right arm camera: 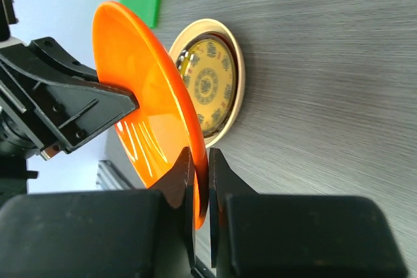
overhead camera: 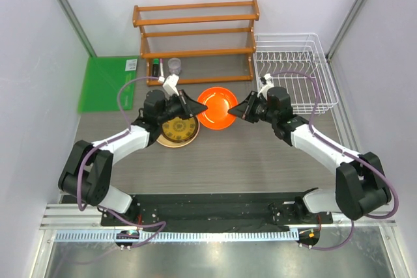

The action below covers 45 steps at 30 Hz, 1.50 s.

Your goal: Unload the plates from the dish rack

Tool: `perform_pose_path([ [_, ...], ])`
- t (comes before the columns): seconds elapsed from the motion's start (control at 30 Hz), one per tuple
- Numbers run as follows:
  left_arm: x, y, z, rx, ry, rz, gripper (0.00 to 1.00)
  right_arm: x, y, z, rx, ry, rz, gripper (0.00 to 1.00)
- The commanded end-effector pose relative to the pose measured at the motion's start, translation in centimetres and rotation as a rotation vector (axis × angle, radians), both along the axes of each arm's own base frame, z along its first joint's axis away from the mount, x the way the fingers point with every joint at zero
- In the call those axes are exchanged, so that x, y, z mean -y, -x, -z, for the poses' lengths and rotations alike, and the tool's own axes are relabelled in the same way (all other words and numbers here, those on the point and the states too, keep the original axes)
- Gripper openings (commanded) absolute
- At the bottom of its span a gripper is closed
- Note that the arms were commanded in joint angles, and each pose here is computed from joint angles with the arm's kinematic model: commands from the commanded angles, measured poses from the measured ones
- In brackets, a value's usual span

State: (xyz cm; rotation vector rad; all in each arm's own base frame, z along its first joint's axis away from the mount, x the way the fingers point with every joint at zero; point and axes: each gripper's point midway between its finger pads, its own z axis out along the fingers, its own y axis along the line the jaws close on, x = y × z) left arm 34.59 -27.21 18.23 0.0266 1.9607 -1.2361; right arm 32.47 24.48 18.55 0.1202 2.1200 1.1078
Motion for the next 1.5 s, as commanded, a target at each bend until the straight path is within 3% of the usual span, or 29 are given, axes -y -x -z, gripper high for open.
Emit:
perform_pose_path([
  [0.0,-0.5,-0.8,0.4,0.047,-0.040,-0.039,0.00,-3.0,1.1,-4.6,0.091,-0.166,-0.134,0.09],
  [0.07,-0.9,-0.7,0.7,0.041,-0.064,-0.054,0.00,-2.9,1.0,-4.4,0.096,-0.154,-0.130,0.17],
  [0.23,-3.7,-0.6,1.3,0.037,-0.165,-0.183,0.00,-1.0,-0.5,-3.3,0.110,-0.006,-0.040,0.61],
  [0.33,-6.4,-0.8,2.4,0.014,-0.266,-0.298,0.00,1.3,-1.6,-2.8,0.128,0.123,0.053,0.69],
  [0.63,-13.2,0.1,4.0,-0.012,-0.453,-0.565,0.00,4.1,-2.8,-1.6,0.107,0.242,0.109,0.72],
  [1.1,-16.6,1.1,8.7,-0.138,-0.554,-0.652,0.00,4.5,-3.0,-0.7,0.094,0.261,0.113,0.72],
  [1.23,-16.5,1.3,9.7,-0.154,-0.558,-0.644,0.26,4.4,-3.2,-0.7,0.092,0.266,0.105,0.72],
  [1.3,-16.7,1.3,10.0,-0.159,-0.575,-0.644,0.26,4.5,-3.2,-0.6,0.092,0.268,0.111,0.72],
  [1.33,-16.9,1.4,10.1,-0.161,-0.582,-0.652,0.36,4.5,-3.2,-0.5,0.089,0.271,0.109,0.72],
  [1.47,-16.8,1.4,10.4,-0.178,-0.594,-0.645,0.36,4.5,-3.3,-0.9,0.101,0.273,0.111,0.72],
])
